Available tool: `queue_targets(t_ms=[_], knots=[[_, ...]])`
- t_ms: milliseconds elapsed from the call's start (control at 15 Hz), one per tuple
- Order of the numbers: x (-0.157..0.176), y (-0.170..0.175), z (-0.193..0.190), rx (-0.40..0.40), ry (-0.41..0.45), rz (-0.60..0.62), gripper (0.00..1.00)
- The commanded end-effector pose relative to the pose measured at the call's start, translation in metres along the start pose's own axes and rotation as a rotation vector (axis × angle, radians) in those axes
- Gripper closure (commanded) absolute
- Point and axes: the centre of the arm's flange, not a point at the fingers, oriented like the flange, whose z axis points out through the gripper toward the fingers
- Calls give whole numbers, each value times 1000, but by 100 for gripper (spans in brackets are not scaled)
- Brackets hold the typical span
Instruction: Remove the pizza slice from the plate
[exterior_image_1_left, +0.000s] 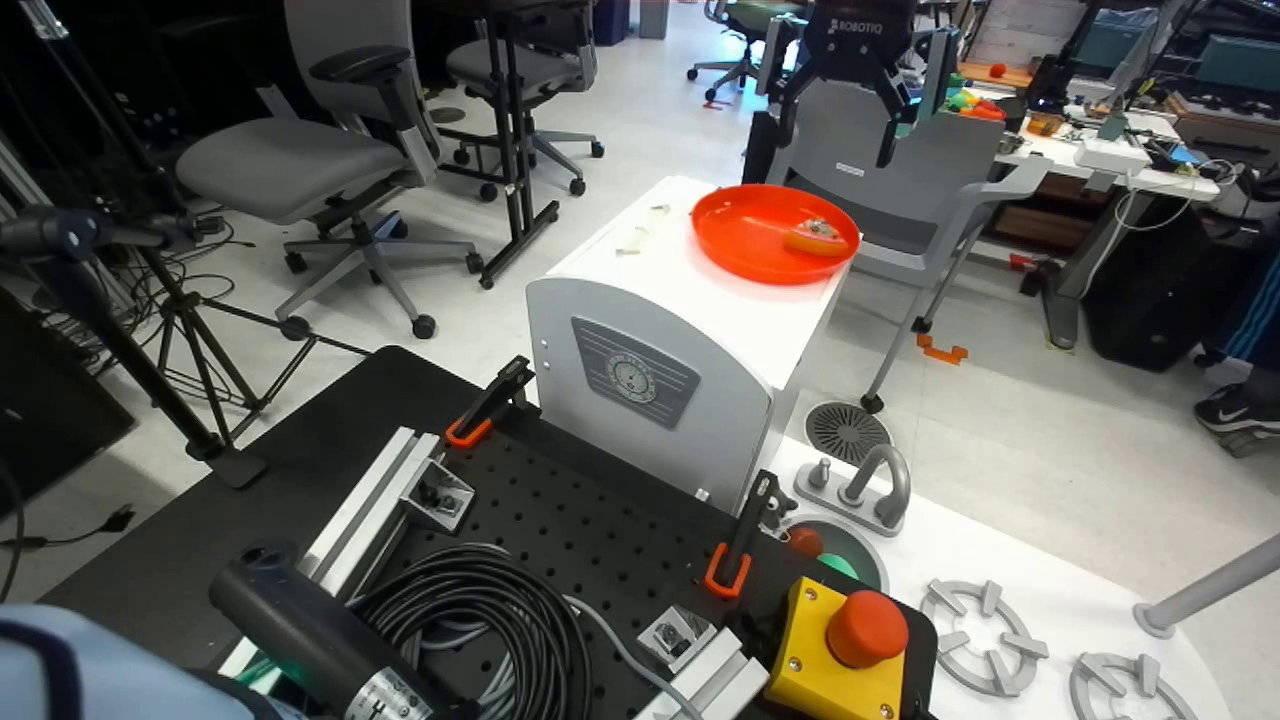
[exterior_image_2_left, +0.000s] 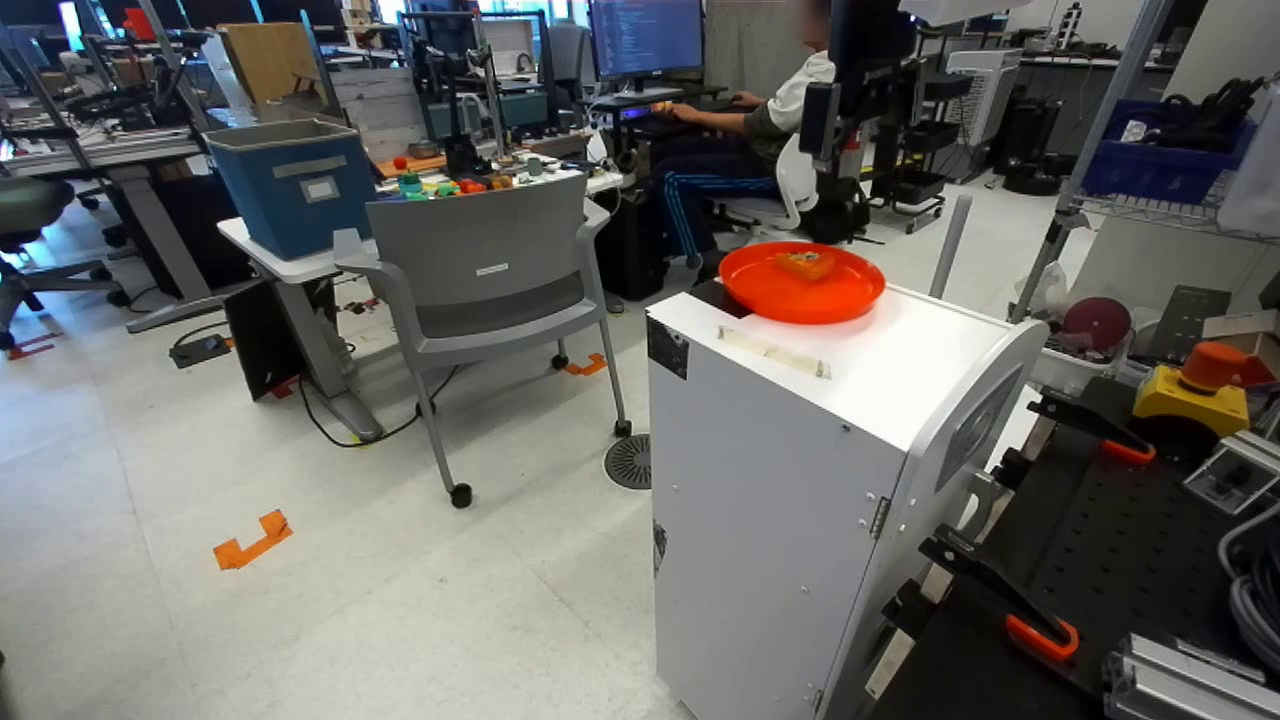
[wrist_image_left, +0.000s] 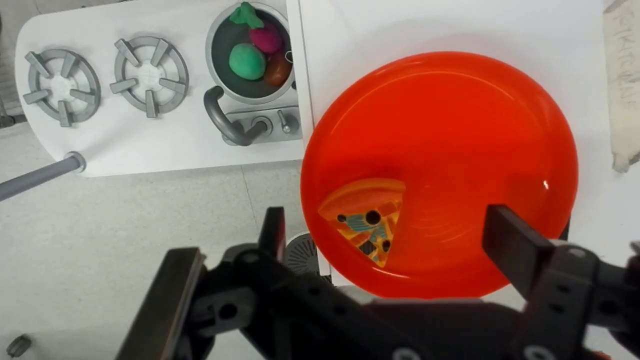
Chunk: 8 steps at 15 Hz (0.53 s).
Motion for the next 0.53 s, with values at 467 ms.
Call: queue_targets(t_ms=[467], knots=[[1,0,-1,12,-2,-91,0]])
